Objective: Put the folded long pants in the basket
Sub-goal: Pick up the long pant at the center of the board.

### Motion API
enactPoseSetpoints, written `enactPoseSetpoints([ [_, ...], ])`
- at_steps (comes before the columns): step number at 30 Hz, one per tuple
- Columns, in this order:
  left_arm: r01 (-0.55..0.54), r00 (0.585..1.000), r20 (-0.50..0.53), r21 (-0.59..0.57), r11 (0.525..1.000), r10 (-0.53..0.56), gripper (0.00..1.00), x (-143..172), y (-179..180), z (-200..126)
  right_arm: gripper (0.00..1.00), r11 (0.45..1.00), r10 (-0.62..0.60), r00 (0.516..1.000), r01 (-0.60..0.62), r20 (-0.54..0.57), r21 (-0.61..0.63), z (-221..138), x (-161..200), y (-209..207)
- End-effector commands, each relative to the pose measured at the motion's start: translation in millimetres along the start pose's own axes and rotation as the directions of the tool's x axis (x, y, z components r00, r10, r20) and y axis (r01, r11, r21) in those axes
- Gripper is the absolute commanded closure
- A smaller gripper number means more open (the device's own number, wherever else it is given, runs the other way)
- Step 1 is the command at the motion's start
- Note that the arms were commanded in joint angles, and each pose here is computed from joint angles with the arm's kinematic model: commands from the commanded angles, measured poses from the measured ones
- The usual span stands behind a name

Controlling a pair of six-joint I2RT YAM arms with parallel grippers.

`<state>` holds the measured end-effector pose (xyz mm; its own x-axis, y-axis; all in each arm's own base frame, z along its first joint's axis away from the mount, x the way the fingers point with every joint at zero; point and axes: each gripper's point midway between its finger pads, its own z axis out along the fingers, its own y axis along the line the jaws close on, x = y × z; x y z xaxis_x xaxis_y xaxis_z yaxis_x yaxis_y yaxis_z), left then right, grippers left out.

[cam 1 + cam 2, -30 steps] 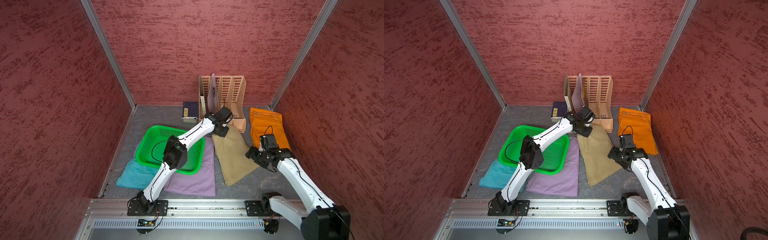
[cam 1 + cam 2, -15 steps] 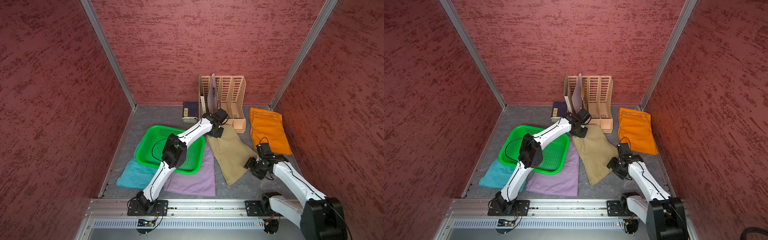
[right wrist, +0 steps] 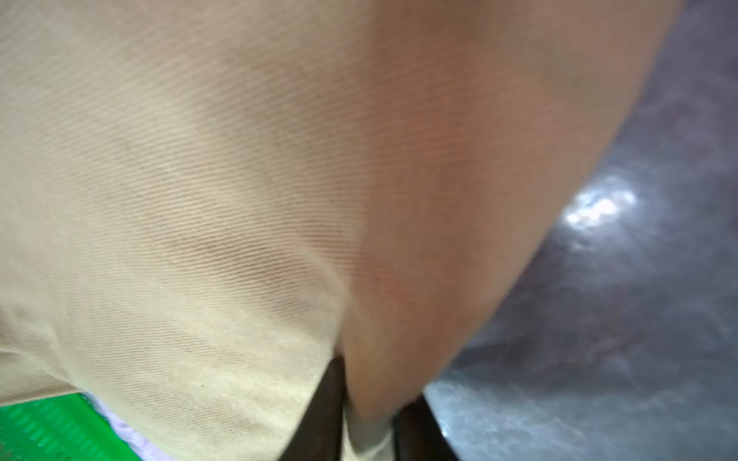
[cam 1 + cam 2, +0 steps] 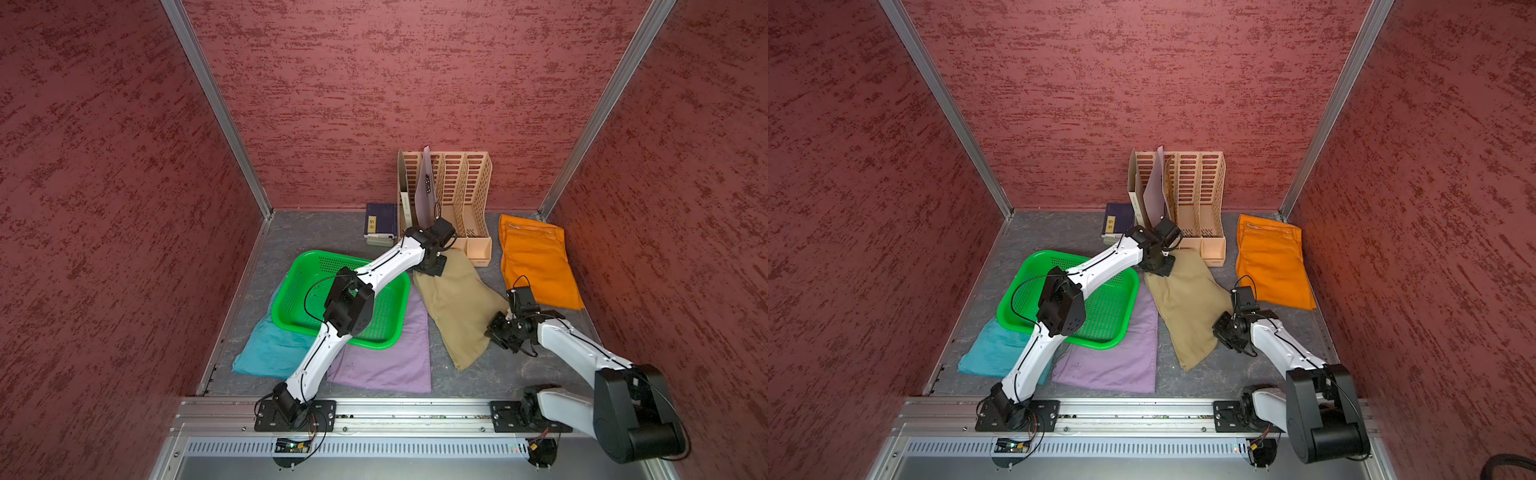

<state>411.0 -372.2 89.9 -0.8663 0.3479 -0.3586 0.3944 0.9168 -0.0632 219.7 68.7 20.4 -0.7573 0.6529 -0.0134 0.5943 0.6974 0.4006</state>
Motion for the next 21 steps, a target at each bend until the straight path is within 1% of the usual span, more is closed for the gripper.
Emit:
enactPoseSetpoints([
  [1,0.044,0.998,0.040,0.030,0.999,-0.045,1.00,-11,0,-16,0.90,0.998,-0.042,0.999,0.042,-0.005,-0.041,-7,1,9],
  [3,0.035,0.998,0.047,0.046,0.998,-0.037,1.00,-13,-3,-20,0.99,0.997,-0.075,0.997,0.075,0.000,-0.034,-15,0,11],
  [4,0.026,0.998,0.051,0.052,0.998,-0.029,1.00,-13,-6,-23,1.00,0.996,-0.088,0.996,0.088,0.008,-0.025,-20,0,11],
  [7,0.000,0.998,0.060,0.081,0.997,-0.005,1.00,-12,-16,-38,1.00,0.993,-0.114,0.993,0.116,0.036,-0.034,-43,-1,19],
  [14,-0.029,0.998,0.058,0.139,0.990,0.021,1.00,-7,-36,-94,1.00,0.979,-0.192,0.974,0.198,0.116,-0.043,-111,-3,39],
  [18,-0.038,0.997,0.072,0.142,0.989,0.028,1.00,-6,-38,-121,1.00,0.968,-0.226,0.961,0.240,0.162,-0.075,-144,-5,56],
  [21,-0.034,0.994,0.112,0.132,0.991,0.019,1.00,-9,-33,-145,1.00,0.952,-0.258,0.948,0.282,0.185,-0.118,-168,-6,74],
])
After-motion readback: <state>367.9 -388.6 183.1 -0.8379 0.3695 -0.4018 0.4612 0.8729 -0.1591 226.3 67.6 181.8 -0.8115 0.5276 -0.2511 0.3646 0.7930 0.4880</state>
